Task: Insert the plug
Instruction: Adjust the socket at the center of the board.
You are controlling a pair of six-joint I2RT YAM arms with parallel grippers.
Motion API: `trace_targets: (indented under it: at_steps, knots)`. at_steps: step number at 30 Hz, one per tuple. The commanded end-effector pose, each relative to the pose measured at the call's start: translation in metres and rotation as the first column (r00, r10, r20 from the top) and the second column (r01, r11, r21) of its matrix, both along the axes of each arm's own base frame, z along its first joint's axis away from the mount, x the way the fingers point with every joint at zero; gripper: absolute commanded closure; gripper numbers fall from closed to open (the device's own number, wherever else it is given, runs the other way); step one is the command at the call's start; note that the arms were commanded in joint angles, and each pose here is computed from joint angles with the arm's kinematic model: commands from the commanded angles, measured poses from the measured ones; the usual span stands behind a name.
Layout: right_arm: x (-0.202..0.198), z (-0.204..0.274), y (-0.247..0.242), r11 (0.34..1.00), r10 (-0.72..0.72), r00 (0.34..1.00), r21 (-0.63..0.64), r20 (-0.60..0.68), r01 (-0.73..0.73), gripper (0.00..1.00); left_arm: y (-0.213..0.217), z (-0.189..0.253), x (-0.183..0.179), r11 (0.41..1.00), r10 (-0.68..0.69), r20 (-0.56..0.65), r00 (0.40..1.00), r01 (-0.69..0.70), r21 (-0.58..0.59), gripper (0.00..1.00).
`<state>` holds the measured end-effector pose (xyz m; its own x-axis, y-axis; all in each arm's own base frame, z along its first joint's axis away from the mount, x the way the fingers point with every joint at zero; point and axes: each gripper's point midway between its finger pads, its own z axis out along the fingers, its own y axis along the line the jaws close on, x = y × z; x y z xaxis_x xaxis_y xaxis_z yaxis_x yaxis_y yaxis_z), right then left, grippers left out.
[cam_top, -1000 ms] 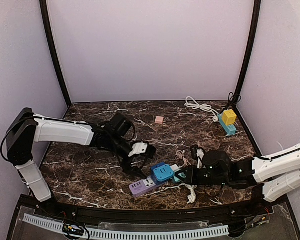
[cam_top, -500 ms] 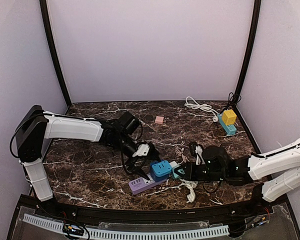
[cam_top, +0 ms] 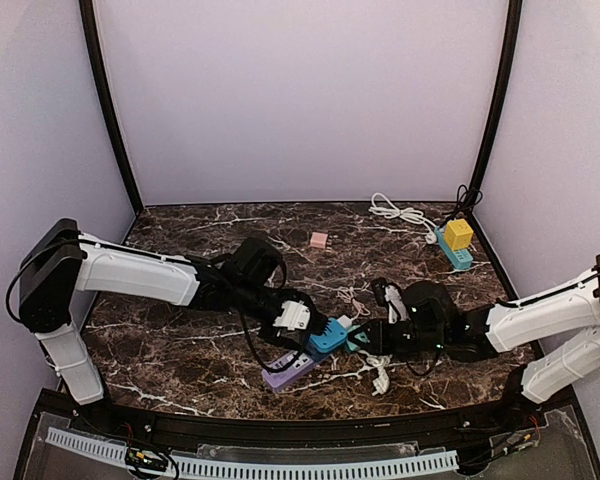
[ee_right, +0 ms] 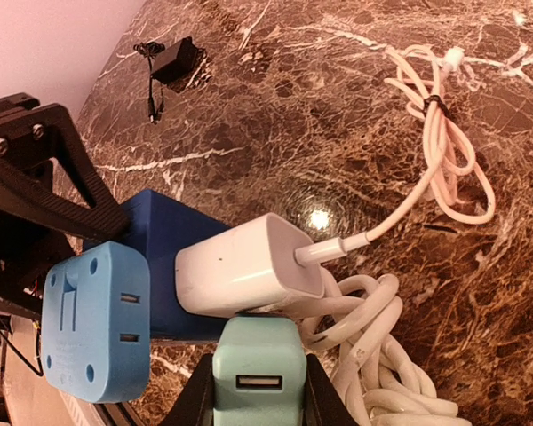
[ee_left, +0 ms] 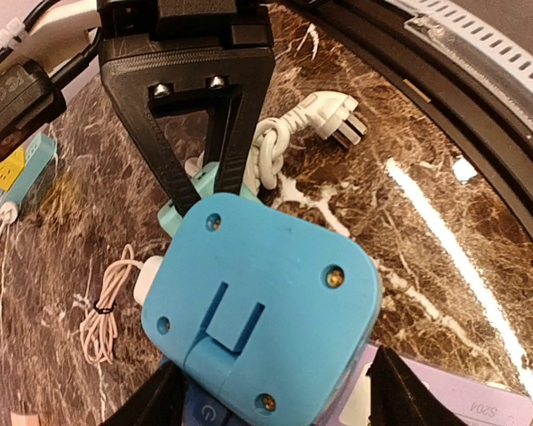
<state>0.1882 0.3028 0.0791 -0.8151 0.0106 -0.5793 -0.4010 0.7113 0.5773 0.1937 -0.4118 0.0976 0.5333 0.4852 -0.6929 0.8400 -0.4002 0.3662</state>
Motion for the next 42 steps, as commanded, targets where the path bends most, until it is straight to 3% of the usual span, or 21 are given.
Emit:
trace_targets:
  at_steps: [1, 7, 15, 20, 23, 24, 27, 30, 31, 33, 36, 38, 41, 42]
  knots:
    - [0.030, 0.035, 0.015, 0.995, 0.025, 0.986, 0.093, 0.165, -0.041, 1.00, 0.019, -0.023, 0.005, 0.965, 0.222, 0.021, 0.975, -0.223, 0.140, 0.37]
    - [0.036, 0.048, 0.014, 0.987, 0.117, 0.961, 0.081, 0.251, -0.141, 1.00, 0.040, -0.029, 0.007, 0.886, 0.423, 0.027, 0.906, -0.420, 0.196, 0.37]
    - [0.023, 0.067, 0.004, 0.955, 0.283, 0.900, -0.008, 0.332, -0.297, 1.00, 0.045, -0.015, 0.017, 0.706, 0.702, -0.066, 0.709, -0.683, 0.187, 0.36]
    - [0.010, 0.087, -0.012, 0.953, 0.283, 0.878, -0.012, 0.387, -0.302, 1.00, 0.040, -0.013, 0.009, 0.757, 0.648, -0.051, 0.760, -0.635, 0.153, 0.29]
    - [0.003, 0.089, -0.023, 0.961, 0.246, 0.891, 0.024, 0.381, -0.276, 1.00, 0.030, 0.005, -0.012, 0.850, 0.525, -0.090, 0.846, -0.515, 0.111, 0.15]
    - [0.001, 0.090, -0.026, 0.965, 0.228, 0.898, 0.036, 0.376, -0.260, 1.00, 0.027, 0.024, -0.017, 0.887, 0.462, -0.068, 0.884, -0.459, 0.049, 0.09]
    - [0.000, 0.086, -0.035, 0.976, 0.169, 0.922, 0.069, 0.348, -0.205, 1.00, 0.024, 0.054, -0.040, 0.953, 0.290, -0.053, 0.955, -0.294, -0.074, 0.02]
    - [0.001, 0.080, -0.040, 0.987, 0.093, 0.954, 0.099, 0.285, -0.126, 1.00, 0.030, 0.068, -0.038, 0.949, 0.297, -0.076, 0.952, -0.303, -0.085, 0.01]
    - [0.000, 0.076, -0.040, 0.990, 0.069, 0.964, 0.102, 0.258, -0.098, 1.00, 0.036, 0.063, -0.035, 0.939, 0.336, -0.107, 0.936, -0.342, -0.040, 0.02]
    - [-0.004, 0.066, -0.038, 0.993, 0.038, 0.977, 0.100, 0.211, -0.060, 1.00, 0.053, 0.051, -0.011, 0.889, 0.455, -0.149, 0.878, -0.457, 0.026, 0.10]
    - [-0.013, 0.048, -0.032, 0.995, 0.006, 0.990, 0.101, 0.138, -0.020, 1.00, 0.092, 0.020, 0.038, 0.757, 0.653, -0.122, 0.747, -0.645, 0.105, 0.43]
    - [-0.014, 0.038, -0.028, 0.993, -0.001, 0.993, 0.121, 0.115, -0.013, 1.00, 0.116, -0.017, 0.050, 0.681, 0.728, -0.041, 0.685, -0.714, 0.163, 0.58]
    - [-0.009, 0.028, -0.020, 0.991, -0.012, 0.995, 0.137, 0.100, -0.002, 1.00, 0.121, -0.041, 0.046, 0.670, 0.735, -0.048, 0.676, -0.714, 0.203, 0.65]
    - [-0.007, 0.026, -0.017, 0.991, -0.011, 0.995, 0.133, 0.098, -0.002, 1.00, 0.118, -0.048, 0.035, 0.696, 0.713, -0.099, 0.694, -0.683, 0.223, 0.66]
